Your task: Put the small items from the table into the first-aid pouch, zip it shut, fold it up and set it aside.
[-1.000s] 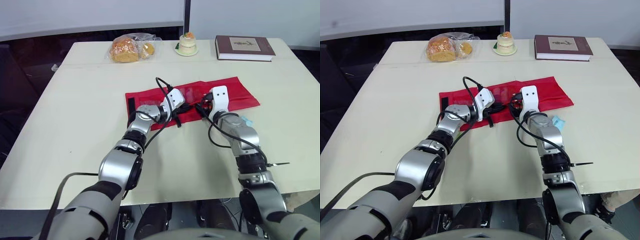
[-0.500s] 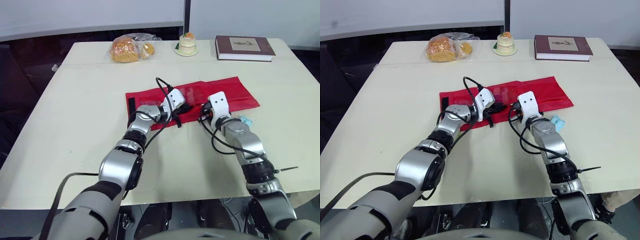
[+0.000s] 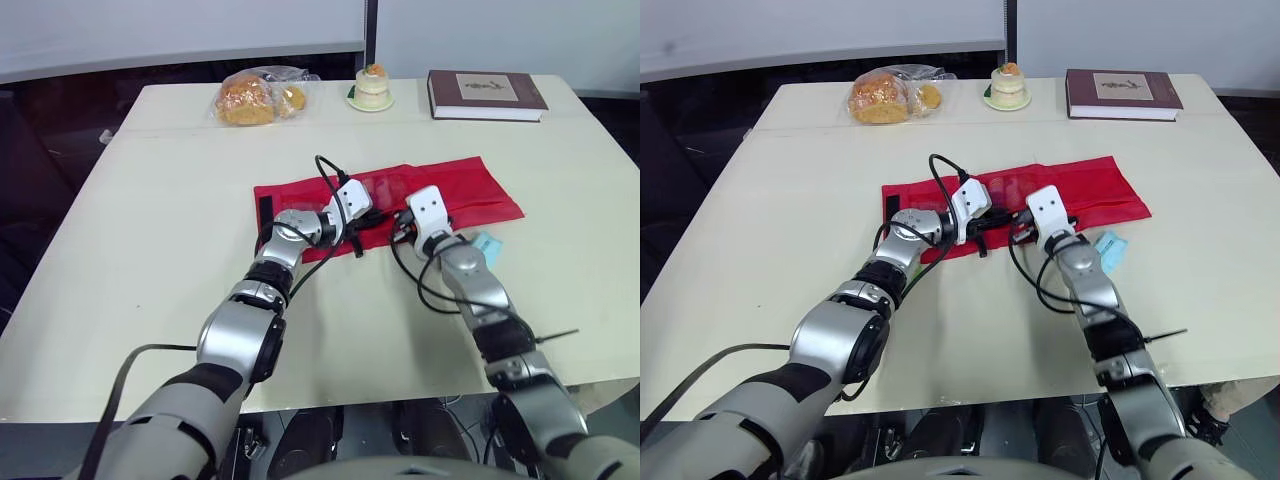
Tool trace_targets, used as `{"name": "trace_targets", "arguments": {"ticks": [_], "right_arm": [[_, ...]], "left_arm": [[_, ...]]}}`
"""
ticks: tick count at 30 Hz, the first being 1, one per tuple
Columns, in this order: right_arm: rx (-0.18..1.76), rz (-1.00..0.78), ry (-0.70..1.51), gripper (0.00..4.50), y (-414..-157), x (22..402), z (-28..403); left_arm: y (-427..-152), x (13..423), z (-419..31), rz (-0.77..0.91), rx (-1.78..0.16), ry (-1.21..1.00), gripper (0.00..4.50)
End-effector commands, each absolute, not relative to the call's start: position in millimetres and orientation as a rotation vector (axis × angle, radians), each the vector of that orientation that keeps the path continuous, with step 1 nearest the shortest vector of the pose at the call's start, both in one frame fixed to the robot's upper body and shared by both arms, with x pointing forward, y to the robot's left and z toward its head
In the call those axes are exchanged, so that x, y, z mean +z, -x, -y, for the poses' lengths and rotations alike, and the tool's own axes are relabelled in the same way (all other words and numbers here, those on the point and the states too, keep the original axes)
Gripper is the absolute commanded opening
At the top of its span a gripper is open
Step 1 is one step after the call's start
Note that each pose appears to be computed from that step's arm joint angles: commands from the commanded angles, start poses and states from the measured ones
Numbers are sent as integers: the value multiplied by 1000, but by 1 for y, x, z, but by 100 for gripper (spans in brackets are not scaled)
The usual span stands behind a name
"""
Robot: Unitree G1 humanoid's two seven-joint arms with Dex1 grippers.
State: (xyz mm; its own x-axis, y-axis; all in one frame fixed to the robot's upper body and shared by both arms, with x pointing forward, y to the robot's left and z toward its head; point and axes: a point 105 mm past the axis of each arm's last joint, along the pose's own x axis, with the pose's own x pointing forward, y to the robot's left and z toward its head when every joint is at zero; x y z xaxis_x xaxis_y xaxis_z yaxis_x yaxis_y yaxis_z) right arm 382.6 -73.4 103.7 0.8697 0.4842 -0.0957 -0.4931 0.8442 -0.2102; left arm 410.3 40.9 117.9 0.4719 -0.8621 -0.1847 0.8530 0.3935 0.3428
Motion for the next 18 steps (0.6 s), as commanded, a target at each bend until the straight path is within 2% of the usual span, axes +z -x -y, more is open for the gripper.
{"name": "trace_targets", "arguments": {"ticks": [1, 5, 9, 13, 16, 18], "right_arm": [[693, 164, 281, 2, -342, 151, 64], [751, 290, 243, 2, -296, 190, 85], [725, 217, 205, 2, -253, 191, 142], [651, 99, 178, 106, -219, 180, 195], [613, 65, 145, 273, -195, 182, 220], [586, 41, 143, 356, -180, 182, 234]], "left_arm": [[-418, 127, -49, 42, -1028, -440, 0], [-422, 135, -55, 61, -996, -428, 0], [-423, 128, -76, 39, -940, -427, 0], [-421, 119, -97, 10, -893, -433, 0], [-418, 115, -114, -12, -871, -449, 0], [-415, 113, -126, -25, -857, -458, 0]]}}
